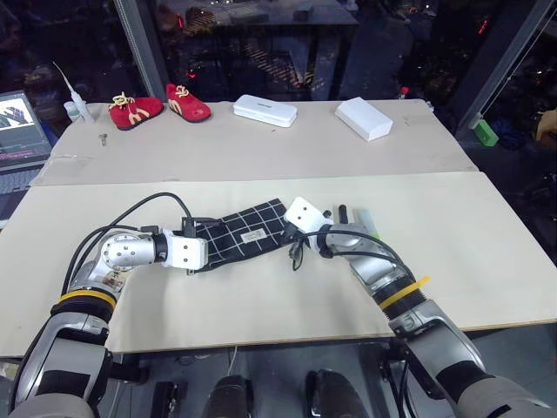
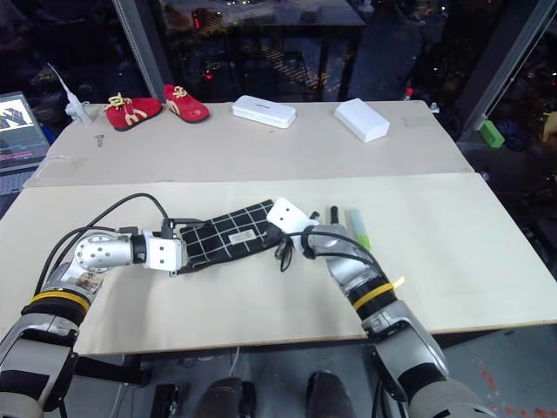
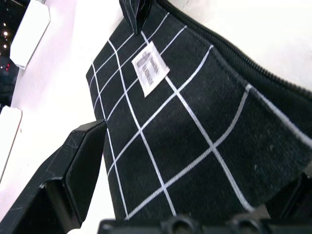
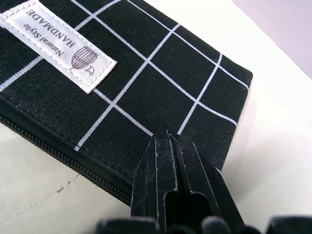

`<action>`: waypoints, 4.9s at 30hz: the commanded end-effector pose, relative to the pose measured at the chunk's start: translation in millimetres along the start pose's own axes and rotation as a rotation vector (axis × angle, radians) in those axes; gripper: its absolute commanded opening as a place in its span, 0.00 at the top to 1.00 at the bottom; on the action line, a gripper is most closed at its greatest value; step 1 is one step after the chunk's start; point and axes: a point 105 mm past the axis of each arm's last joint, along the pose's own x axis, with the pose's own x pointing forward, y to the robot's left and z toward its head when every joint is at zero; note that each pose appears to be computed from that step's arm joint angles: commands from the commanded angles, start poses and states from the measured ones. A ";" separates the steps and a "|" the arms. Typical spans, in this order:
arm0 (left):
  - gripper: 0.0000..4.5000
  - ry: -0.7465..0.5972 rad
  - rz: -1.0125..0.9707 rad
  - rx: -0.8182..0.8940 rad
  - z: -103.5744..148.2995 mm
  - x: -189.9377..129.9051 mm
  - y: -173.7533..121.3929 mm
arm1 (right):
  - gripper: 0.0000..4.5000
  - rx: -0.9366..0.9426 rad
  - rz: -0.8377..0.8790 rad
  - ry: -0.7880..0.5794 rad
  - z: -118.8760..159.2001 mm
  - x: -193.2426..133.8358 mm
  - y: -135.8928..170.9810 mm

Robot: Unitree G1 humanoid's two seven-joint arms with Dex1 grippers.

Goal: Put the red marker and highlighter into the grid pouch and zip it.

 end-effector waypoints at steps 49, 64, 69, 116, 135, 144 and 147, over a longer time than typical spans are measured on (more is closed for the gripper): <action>1.00 -0.131 0.303 -0.470 35.6 6.4 24.4 | 0.21 0.536 0.204 -0.372 62.6 -91.8 -29.6; 1.00 -0.064 0.361 -0.526 33.3 -3.7 16.9 | 0.21 0.474 0.009 -0.193 19.4 -63.8 -47.1; 1.00 -0.070 0.366 -0.529 34.8 -2.0 16.5 | 0.21 0.482 0.001 -0.159 12.3 -42.6 -49.2; 1.00 -0.098 0.352 -0.544 36.0 13.9 13.5 | 0.99 0.121 0.486 -0.294 89.4 -22.1 54.9; 1.00 -0.119 0.336 -0.537 39.5 19.1 13.7 | 0.58 0.240 0.466 -0.278 70.2 -24.4 50.3; 1.00 -0.129 0.348 -0.543 40.8 17.9 15.0 | 0.27 0.243 0.494 -0.331 50.2 -114.9 25.0; 1.00 -0.131 0.356 -0.545 40.8 16.3 16.1 | 0.27 0.247 0.316 -0.302 42.0 -121.0 -3.9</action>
